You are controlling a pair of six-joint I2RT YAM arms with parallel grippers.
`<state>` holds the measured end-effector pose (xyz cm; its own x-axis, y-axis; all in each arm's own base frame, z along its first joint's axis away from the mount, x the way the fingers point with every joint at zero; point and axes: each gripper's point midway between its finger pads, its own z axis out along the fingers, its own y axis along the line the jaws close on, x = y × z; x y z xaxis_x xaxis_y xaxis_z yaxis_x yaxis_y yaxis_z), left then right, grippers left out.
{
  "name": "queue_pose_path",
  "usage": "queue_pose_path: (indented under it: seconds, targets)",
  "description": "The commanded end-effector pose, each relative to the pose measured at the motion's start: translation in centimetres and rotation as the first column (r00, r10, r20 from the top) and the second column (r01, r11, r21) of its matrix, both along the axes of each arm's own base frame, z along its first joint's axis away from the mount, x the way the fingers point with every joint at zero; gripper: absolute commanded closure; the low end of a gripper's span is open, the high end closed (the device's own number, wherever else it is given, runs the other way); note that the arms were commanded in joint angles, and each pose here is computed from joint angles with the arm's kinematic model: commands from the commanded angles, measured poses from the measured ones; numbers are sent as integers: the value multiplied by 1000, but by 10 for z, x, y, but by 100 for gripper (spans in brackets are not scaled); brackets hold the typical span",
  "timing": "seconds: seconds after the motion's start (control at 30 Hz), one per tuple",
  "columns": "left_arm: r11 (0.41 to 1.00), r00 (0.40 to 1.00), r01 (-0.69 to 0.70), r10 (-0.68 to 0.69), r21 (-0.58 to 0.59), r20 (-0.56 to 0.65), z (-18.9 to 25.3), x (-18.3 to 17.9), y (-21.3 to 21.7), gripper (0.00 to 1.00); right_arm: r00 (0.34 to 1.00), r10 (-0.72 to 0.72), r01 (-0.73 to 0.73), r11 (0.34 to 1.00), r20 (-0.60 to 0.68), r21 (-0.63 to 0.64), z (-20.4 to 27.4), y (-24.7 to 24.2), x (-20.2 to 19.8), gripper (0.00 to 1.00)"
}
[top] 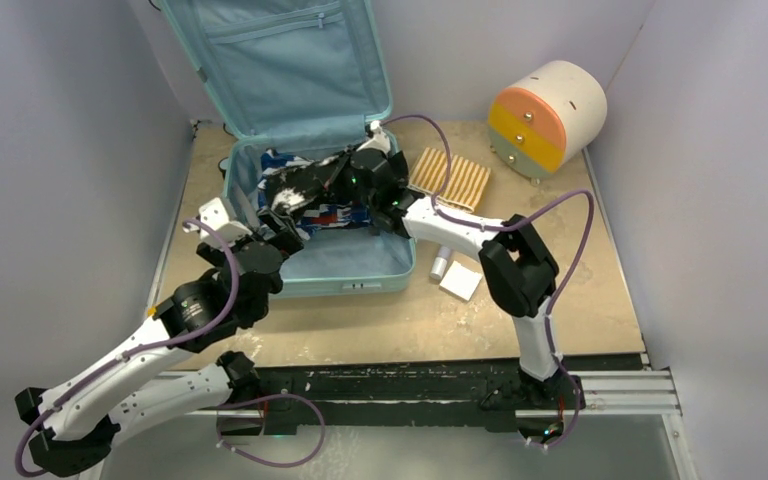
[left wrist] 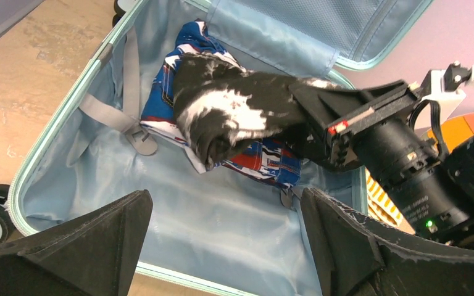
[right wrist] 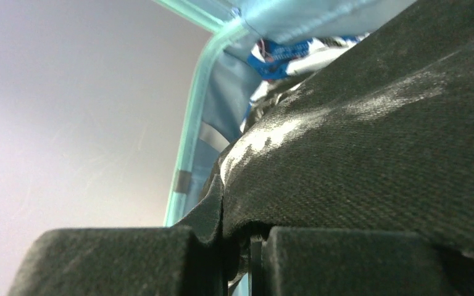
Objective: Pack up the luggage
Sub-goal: Place the clothes in the luggage.
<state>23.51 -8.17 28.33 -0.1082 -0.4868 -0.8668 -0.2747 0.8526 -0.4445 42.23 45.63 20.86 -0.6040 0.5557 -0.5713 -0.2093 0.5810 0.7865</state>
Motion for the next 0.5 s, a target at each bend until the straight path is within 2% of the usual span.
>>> queue_pose_path:
  seconds: [0.0, 0.13, 0.27, 0.37, 0.47]
  targets:
    - [999, 999, -33, 34, -39, 36, 17, -4, 12, 4, 974, -83, 37, 976, 211, 213, 131, 8, 22, 100]
    - [999, 998, -41, 42, -30, 51, 26, -6, 17, 4, 947, -131, 52, 964, 293, 262, 184, 4, 40, 100]
    - [998, 997, -51, 53, -33, 62, 29, -8, 22, 4, 918, -161, 73, 967, 362, 245, 195, 1, 49, 100]
    - [998, 996, -55, 57, -36, 62, 25, -10, 26, 4, 931, -166, 95, 970, 324, 225, 161, 3, 53, 100]
    - [997, 997, -54, 57, -49, 59, 19, -11, 26, 4, 968, -128, 83, 975, 214, 204, 101, 12, 46, 100]
